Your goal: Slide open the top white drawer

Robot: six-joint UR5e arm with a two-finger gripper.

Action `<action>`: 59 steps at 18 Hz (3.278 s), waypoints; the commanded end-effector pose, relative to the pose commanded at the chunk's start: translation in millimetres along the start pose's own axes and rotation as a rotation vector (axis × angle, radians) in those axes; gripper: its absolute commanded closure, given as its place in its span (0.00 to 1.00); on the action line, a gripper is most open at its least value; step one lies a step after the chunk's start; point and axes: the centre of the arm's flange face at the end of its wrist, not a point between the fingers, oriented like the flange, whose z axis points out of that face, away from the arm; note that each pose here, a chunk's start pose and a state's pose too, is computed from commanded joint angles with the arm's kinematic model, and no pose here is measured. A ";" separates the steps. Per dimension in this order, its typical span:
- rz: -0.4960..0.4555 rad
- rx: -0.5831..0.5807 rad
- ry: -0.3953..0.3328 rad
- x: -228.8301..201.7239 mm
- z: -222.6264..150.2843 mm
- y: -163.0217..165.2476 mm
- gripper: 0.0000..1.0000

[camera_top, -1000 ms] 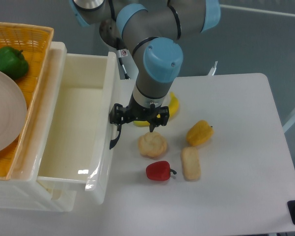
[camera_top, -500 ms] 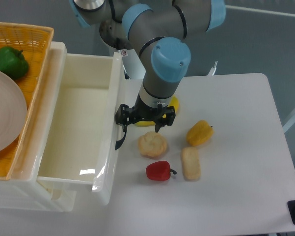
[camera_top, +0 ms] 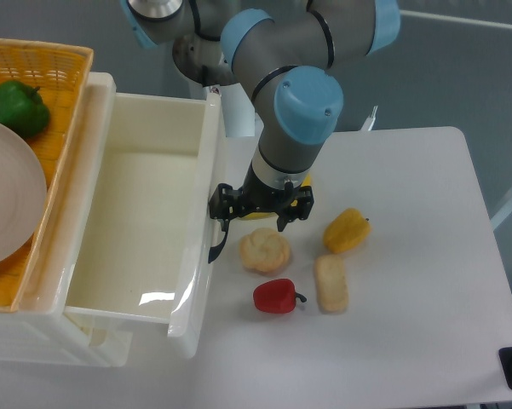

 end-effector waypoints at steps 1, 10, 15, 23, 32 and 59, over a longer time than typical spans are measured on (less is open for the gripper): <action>-0.001 0.002 -0.001 -1.2 -0.2 -0.6 0.00; -0.016 0.009 0.006 -8.9 -1.1 0.0 0.00; -0.015 0.013 0.032 -6.1 1.4 -0.7 0.00; -0.022 0.022 0.092 -2.9 7.3 -2.6 0.00; -0.036 0.017 0.095 -9.1 7.5 2.4 0.00; -0.100 -0.058 0.148 -22.5 11.8 15.6 0.00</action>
